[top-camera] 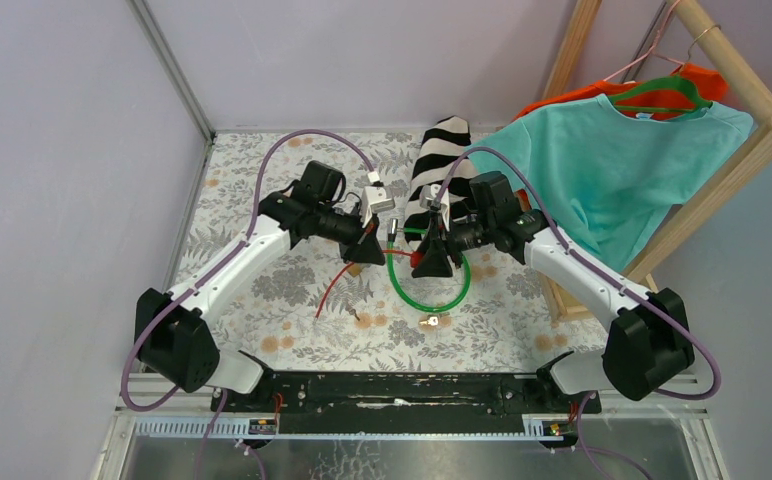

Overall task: Lock with the key
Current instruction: Lock the lock.

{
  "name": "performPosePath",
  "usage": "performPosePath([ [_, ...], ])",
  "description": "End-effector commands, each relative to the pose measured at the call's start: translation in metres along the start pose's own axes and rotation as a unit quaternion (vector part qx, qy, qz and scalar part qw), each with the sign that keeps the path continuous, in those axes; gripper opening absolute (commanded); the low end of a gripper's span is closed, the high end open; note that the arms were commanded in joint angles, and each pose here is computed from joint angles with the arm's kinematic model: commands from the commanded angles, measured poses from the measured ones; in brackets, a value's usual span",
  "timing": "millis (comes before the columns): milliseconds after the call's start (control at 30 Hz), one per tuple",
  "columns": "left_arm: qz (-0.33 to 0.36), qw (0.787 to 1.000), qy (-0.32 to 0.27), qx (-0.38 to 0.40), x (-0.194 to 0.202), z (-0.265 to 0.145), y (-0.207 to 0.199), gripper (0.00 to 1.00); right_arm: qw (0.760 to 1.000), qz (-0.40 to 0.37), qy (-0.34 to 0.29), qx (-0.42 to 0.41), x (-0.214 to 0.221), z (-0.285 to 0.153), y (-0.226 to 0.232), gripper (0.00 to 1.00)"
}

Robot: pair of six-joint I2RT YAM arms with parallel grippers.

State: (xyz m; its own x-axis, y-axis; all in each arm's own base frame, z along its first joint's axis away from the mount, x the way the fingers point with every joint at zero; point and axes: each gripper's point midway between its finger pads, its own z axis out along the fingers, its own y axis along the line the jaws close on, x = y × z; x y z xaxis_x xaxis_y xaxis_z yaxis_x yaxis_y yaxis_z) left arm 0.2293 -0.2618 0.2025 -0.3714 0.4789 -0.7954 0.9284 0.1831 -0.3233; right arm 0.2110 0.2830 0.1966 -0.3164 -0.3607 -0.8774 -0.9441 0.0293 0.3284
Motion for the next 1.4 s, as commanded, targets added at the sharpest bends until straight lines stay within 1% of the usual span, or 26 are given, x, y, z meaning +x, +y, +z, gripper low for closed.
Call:
performPosePath([
  [0, 0.02, 1.0, -0.017, -0.006, -0.017, 0.0, 0.002, 0.0, 1.0, -0.012, -0.004, -0.015, -0.003, 0.004, 0.005, 0.51],
  [133, 0.016, 1.0, -0.015, -0.002, -0.015, 0.002, 0.002, 0.0, 1.0, -0.011, -0.004, -0.019, -0.002, 0.005, 0.005, 0.41],
  [267, 0.016, 1.0, -0.013, -0.003, -0.014, 0.003, 0.002, 0.0, 1.0, -0.015, -0.002, -0.018, -0.001, 0.005, 0.005, 0.26],
  [367, 0.016, 1.0, -0.013, -0.002, -0.013, 0.003, 0.001, 0.0, 1.0, -0.021, -0.001, -0.017, -0.002, 0.004, 0.005, 0.12],
  [400, 0.016, 1.0, -0.014, 0.0, -0.013, 0.003, 0.0, 0.01, 1.0, -0.024, -0.001, -0.018, -0.003, 0.004, 0.006, 0.06],
  [433, 0.017, 1.0, -0.014, 0.001, -0.013, 0.002, 0.0, 0.05, 1.0, -0.026, 0.0, -0.018, -0.003, 0.003, 0.006, 0.01],
  [533, 0.022, 1.0, -0.017, 0.0, -0.013, 0.0, -0.003, 0.2, 0.999, -0.037, 0.002, -0.019, -0.006, -0.001, 0.008, 0.0],
  [700, 0.048, 0.998, -0.021, -0.023, -0.014, -0.01, -0.005, 0.55, 0.999, -0.049, 0.0, -0.017, -0.01, -0.011, 0.011, 0.0],
  [767, 0.065, 0.997, -0.019, -0.038, -0.013, -0.016, -0.006, 0.64, 0.998, -0.055, 0.001, -0.013, -0.013, -0.016, 0.013, 0.0],
  [833, 0.08, 0.995, -0.015, -0.062, -0.013, -0.025, -0.006, 0.7, 0.998, -0.068, 0.005, 0.001, -0.015, -0.021, 0.012, 0.0],
  [900, 0.085, 0.993, -0.009, -0.086, -0.012, -0.034, -0.004, 0.74, 0.996, -0.088, 0.016, 0.022, -0.014, -0.027, 0.009, 0.0],
  [967, 0.079, 0.991, 0.007, -0.103, -0.007, -0.041, -0.002, 0.75, 0.993, -0.106, 0.024, 0.041, -0.015, -0.033, 0.007, 0.0],
  [1067, 0.053, 0.99, 0.05, -0.118, 0.011, -0.048, 0.002, 0.75, 0.989, -0.13, 0.037, 0.065, -0.016, -0.041, 0.005, 0.0],
  [1133, 0.036, 0.99, 0.08, -0.113, 0.023, -0.052, 0.0, 0.74, 0.985, -0.146, 0.045, 0.084, -0.019, -0.047, 0.002, 0.0],
  [1233, 0.005, 0.99, 0.111, -0.09, 0.043, -0.052, -0.009, 0.72, 0.978, -0.166, 0.052, 0.112, -0.021, -0.056, 0.0, 0.0],
  [1367, -0.01, 0.989, 0.118, -0.085, 0.053, -0.053, -0.013, 0.66, 0.973, -0.182, 0.058, 0.129, -0.021, -0.062, 0.001, 0.0],
])
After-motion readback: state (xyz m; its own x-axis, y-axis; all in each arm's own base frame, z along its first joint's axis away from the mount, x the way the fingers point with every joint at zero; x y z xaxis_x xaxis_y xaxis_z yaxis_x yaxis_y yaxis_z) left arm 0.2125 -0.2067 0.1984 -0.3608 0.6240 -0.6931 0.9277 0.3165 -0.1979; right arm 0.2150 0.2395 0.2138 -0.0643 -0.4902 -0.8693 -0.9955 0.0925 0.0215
